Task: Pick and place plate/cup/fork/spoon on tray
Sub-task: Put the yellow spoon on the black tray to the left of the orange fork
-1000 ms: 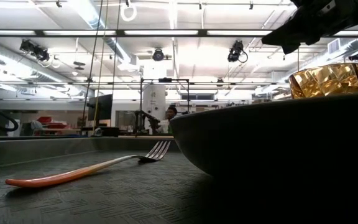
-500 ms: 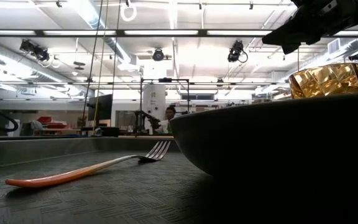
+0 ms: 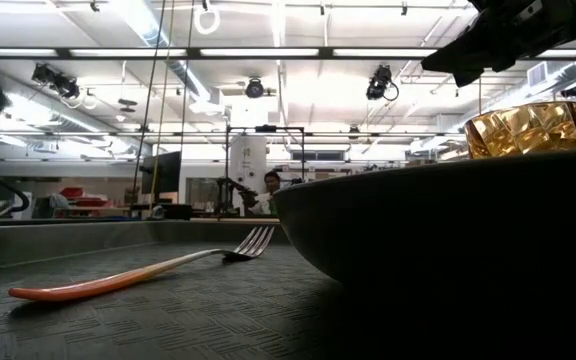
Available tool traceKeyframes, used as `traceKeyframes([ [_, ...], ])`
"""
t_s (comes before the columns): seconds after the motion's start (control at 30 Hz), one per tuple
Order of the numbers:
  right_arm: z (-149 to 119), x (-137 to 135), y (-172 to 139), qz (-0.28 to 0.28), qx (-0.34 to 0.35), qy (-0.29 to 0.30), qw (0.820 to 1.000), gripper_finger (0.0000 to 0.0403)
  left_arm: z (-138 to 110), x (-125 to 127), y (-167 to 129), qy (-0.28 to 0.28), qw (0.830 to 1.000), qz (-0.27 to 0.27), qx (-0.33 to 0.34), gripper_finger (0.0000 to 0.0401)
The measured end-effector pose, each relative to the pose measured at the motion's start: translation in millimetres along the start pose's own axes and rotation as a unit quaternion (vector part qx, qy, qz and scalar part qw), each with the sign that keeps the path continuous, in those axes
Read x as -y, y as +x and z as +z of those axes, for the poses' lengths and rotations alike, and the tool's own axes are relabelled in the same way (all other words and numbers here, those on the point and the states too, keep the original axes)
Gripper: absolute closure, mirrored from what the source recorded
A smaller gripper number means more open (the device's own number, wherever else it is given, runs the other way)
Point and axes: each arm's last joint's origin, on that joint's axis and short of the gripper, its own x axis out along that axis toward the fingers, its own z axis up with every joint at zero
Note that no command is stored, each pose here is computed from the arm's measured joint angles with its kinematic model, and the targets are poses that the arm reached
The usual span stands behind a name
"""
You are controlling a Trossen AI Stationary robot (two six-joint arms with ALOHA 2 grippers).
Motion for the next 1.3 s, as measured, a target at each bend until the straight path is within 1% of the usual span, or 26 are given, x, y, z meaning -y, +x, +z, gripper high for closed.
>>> traceKeyframes([
  [0.07,0.3,0.0,0.0,0.000,0.001,0.000,1.000,0.0391,-1.3,6.1,-4.4,0.000,1.000,-0.028,0.012,0.0338],
  [0.23,0.8,0.1,0.0,0.000,0.004,0.001,1.000,0.0391,2.4,21.5,-15.1,0.009,0.997,-0.067,0.033,0.0344],
  [0.43,1.4,0.1,0.0,-0.001,0.007,0.001,1.000,0.0391,10.3,40.5,-30.6,0.031,0.996,-0.082,0.035,0.0341],
  [0.63,2.1,0.1,0.0,-0.001,0.011,0.002,1.000,0.0391,27.6,67.5,-47.0,0.047,0.991,-0.120,0.046,0.0340],
  [0.77,2.1,0.1,0.0,-0.001,0.011,0.004,1.000,0.0391,41.3,81.8,-49.3,0.053,0.987,-0.145,0.045,0.0339],
  [0.9,2.1,0.1,0.0,-0.001,0.011,0.004,1.000,0.0391,51.2,97.6,-42.4,0.060,0.982,-0.175,0.045,0.0340],
  [1.0,1.9,0.1,0.0,0.000,0.010,0.003,1.000,0.0391,53.9,107.0,-29.3,0.067,0.982,-0.172,0.029,0.0340],
  [1.13,1.8,0.1,-0.1,0.000,0.009,0.002,1.000,0.0391,49.5,116.3,-9.5,0.072,0.984,-0.164,-0.011,0.0340],
  [1.23,1.9,0.1,0.0,0.000,0.010,0.002,1.000,0.0391,45.2,121.5,0.0,0.075,0.982,-0.168,-0.034,0.0340],
  [1.3,2.1,0.1,-0.1,-0.001,0.011,0.002,1.000,0.0391,44.5,122.3,4.1,0.073,0.983,-0.164,-0.036,0.0340],
])
